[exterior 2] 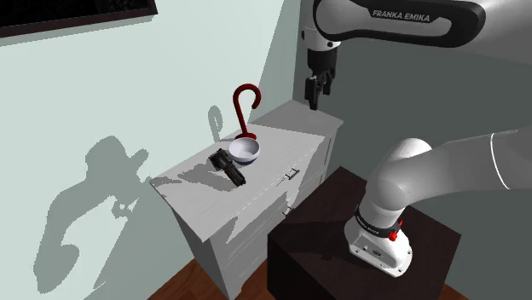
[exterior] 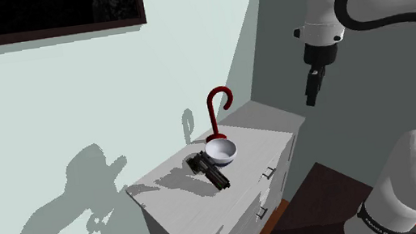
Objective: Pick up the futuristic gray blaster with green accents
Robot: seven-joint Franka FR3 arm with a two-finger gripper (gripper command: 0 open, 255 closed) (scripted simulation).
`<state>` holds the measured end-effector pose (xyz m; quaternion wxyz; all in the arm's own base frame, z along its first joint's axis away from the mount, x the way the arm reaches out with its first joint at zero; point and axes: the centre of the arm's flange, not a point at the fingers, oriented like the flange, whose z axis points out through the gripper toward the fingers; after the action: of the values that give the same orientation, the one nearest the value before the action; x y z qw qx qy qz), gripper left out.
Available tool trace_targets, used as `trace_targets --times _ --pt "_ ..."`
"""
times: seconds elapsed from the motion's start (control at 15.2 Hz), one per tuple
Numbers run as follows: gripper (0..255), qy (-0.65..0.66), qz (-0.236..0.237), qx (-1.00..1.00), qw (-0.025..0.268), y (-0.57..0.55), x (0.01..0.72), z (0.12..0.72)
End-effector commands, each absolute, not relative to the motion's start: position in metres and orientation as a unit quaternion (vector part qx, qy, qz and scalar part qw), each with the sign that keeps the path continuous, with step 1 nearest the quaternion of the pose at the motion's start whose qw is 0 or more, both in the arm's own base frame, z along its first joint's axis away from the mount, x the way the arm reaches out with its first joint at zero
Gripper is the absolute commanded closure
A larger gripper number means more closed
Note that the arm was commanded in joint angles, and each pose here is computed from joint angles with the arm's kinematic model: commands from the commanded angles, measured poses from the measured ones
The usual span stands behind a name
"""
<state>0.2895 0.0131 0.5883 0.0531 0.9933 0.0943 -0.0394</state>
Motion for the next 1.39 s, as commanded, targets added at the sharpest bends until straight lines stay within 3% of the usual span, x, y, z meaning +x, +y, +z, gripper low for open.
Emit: trace_targets --times 0.0,1.32 --pt "0 0.094 -0.039 0.993 0.053 0.013 0.290 0.588" --pt "0 0.056 -0.057 0.997 0.023 0.124 0.475 0.436"
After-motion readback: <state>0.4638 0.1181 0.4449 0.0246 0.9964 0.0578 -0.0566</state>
